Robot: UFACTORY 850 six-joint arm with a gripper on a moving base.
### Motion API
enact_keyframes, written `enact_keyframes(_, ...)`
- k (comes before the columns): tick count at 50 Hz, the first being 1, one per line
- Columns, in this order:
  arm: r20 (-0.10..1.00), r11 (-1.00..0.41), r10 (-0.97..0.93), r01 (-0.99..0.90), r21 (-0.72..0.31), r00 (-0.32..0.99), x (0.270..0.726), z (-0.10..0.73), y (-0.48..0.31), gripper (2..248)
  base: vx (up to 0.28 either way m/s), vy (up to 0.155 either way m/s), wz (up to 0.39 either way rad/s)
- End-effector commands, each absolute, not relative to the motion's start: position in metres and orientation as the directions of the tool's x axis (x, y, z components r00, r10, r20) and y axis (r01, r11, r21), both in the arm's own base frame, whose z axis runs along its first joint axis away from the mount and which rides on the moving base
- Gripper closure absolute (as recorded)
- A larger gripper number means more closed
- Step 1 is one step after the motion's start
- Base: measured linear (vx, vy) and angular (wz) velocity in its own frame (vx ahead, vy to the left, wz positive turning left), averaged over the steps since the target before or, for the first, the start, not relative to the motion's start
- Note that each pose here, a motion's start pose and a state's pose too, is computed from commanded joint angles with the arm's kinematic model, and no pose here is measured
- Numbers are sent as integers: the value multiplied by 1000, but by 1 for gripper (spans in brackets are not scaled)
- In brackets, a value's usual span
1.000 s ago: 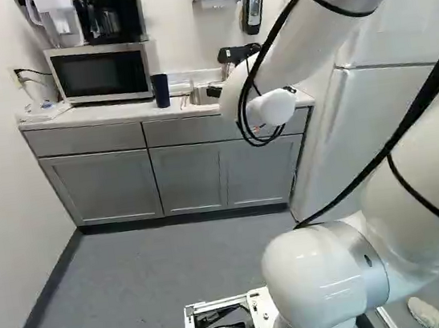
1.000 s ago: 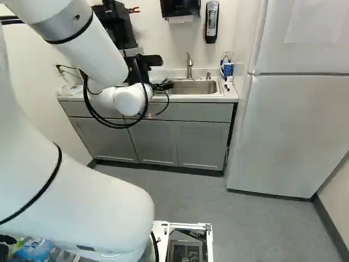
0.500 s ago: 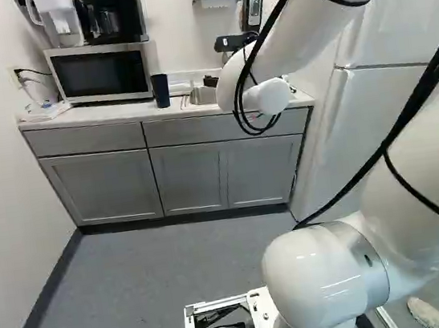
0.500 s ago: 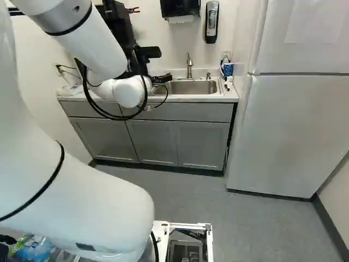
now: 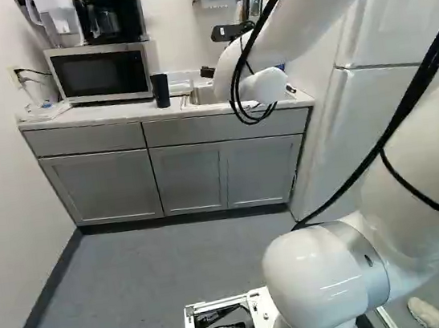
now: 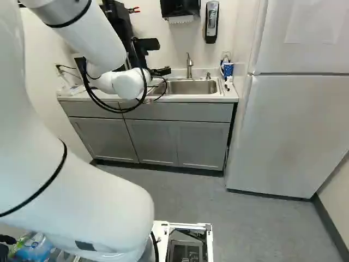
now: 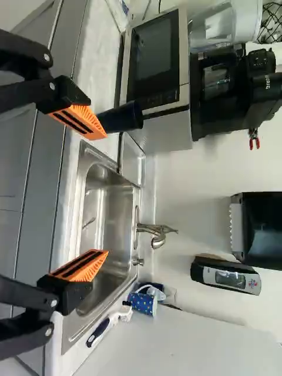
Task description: Rinse the cup and place it in the tray
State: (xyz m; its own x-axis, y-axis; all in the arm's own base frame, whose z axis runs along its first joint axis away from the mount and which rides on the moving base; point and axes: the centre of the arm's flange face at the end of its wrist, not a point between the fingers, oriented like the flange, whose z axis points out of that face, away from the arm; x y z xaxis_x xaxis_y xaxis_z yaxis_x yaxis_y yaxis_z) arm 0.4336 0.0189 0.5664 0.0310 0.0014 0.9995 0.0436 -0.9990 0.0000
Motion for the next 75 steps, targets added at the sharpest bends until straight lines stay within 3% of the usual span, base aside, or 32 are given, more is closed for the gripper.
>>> enact_keyframes(75,1000,-997,2,73,0,22,465,635,34,3,0,0,0)
